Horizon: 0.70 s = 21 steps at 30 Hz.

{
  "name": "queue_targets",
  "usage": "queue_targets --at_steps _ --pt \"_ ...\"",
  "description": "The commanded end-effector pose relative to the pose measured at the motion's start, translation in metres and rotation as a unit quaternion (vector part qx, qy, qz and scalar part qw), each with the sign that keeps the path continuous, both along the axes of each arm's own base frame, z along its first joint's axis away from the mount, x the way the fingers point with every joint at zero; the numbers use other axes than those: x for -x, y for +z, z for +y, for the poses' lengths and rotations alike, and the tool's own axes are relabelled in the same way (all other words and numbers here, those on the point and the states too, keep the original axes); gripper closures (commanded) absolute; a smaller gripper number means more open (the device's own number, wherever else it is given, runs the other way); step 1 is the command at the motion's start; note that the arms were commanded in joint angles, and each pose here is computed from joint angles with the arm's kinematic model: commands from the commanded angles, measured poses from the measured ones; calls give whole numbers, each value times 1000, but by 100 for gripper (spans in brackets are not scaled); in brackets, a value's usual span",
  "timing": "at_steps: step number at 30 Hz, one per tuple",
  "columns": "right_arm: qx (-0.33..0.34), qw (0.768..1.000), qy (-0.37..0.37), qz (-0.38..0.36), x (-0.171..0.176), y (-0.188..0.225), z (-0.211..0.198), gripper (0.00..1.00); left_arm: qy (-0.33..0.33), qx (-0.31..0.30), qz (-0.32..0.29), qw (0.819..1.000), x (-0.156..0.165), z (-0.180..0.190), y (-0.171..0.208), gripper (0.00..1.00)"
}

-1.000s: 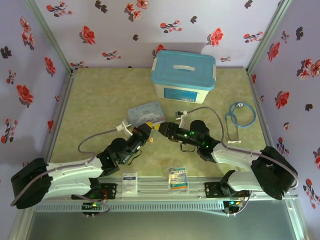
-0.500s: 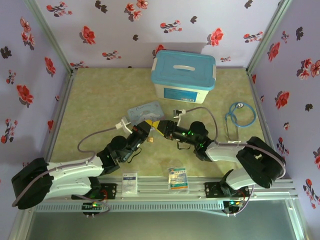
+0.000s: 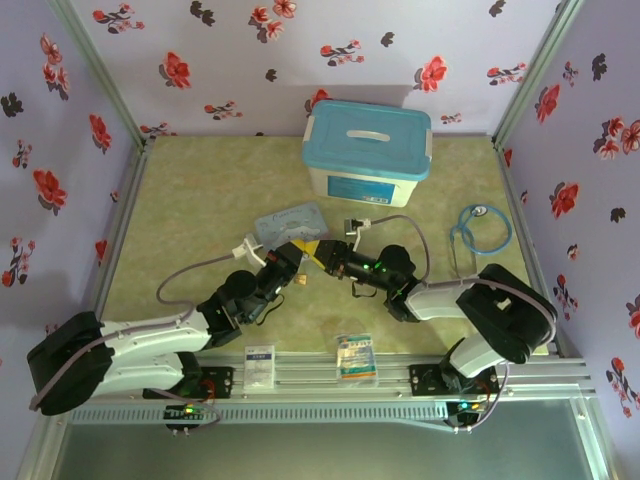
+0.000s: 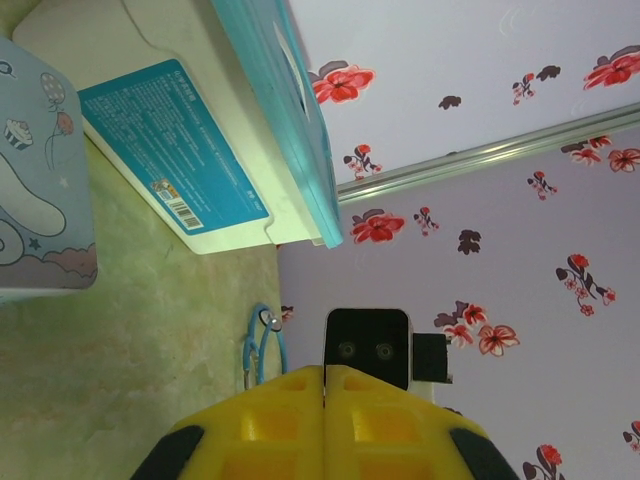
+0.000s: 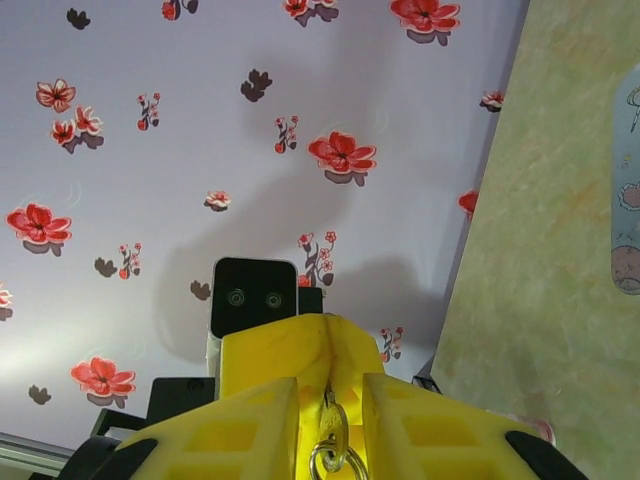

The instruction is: Unlock a padlock with a key

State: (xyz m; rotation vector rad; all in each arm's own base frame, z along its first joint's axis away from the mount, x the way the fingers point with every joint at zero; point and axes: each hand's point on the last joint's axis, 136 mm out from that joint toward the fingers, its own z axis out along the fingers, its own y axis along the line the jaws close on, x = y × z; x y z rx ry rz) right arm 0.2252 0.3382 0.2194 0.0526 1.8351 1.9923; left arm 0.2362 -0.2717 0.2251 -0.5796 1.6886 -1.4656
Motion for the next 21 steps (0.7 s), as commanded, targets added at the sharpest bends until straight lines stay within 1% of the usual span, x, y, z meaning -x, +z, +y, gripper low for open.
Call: queue_targets --at_steps 1,7,9,12,21 --pt "-18 1000 8 -6 2 5 -1 80 3 10 0 1000 -1 2 0 100" --pt "-13 1000 2 -2 4 -1 -5 83 6 11 2 1000 -2 4 -1 100" --pt "-10 1000 1 2 5 -4 -6 82 7 13 2 1000 -3 4 0 100" --pt "-9 1000 2 2 5 -4 -6 86 7 11 4 1000 -4 3 -2 100" --pt "-13 1000 8 2 3 -2 -2 85 -4 20 12 1000 -2 -1 -8 100"
